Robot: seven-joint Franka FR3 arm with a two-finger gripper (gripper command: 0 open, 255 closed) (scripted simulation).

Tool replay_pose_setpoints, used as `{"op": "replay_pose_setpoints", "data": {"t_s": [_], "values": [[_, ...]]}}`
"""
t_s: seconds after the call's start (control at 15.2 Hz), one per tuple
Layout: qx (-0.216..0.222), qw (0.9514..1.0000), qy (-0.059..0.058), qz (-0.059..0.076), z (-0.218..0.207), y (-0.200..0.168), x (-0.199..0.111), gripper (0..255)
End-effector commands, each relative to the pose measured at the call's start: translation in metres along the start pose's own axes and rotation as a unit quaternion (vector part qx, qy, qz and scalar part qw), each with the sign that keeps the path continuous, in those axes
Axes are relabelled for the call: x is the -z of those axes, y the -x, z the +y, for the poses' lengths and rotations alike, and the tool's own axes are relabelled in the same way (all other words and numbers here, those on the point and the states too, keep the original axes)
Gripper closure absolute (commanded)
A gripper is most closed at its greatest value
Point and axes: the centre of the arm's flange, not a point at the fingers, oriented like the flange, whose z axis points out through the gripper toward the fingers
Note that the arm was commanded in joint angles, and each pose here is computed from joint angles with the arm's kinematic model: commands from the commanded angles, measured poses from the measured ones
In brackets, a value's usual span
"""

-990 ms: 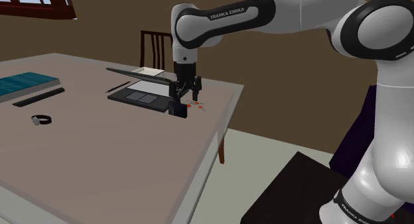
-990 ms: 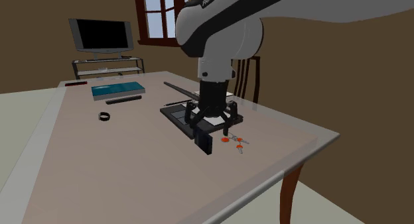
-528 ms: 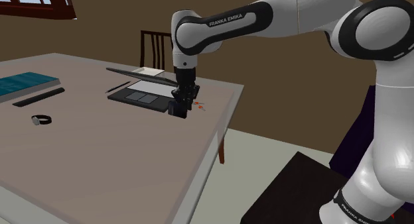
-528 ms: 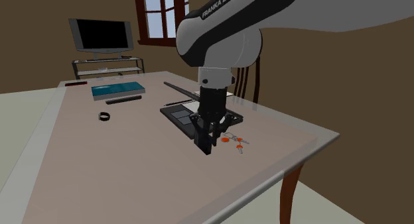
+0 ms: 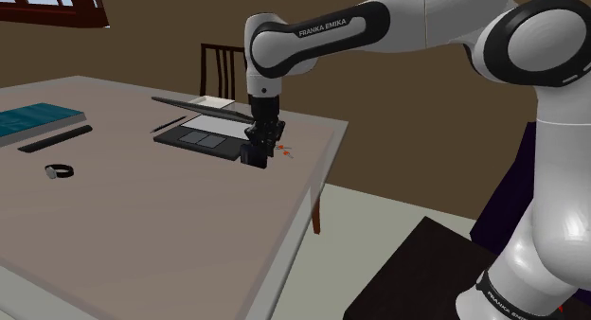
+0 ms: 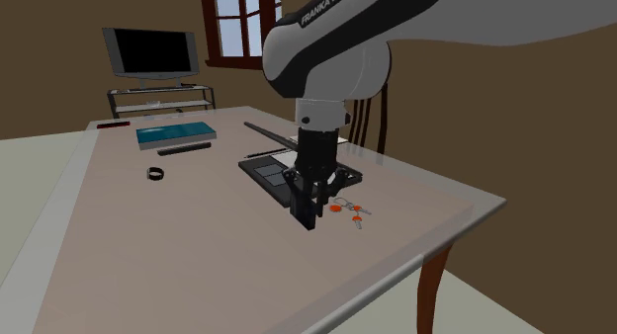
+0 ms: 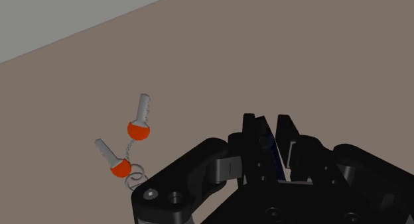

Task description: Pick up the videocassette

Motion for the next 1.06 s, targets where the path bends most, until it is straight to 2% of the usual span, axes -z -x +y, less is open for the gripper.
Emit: {"op": "replay_pose_setpoints", "data": {"t_s": [0.0, 0.86, 0.99], "values": [[0.0, 1.0, 0.0, 0.0, -0.001, 0.001, 0.008, 255], [0.0, 1.0, 0.0, 0.0, -0.006, 0.008, 0.076, 255], [0.0, 1.0, 0.0, 0.0, -0.006, 0.009, 0.077, 255]]}}
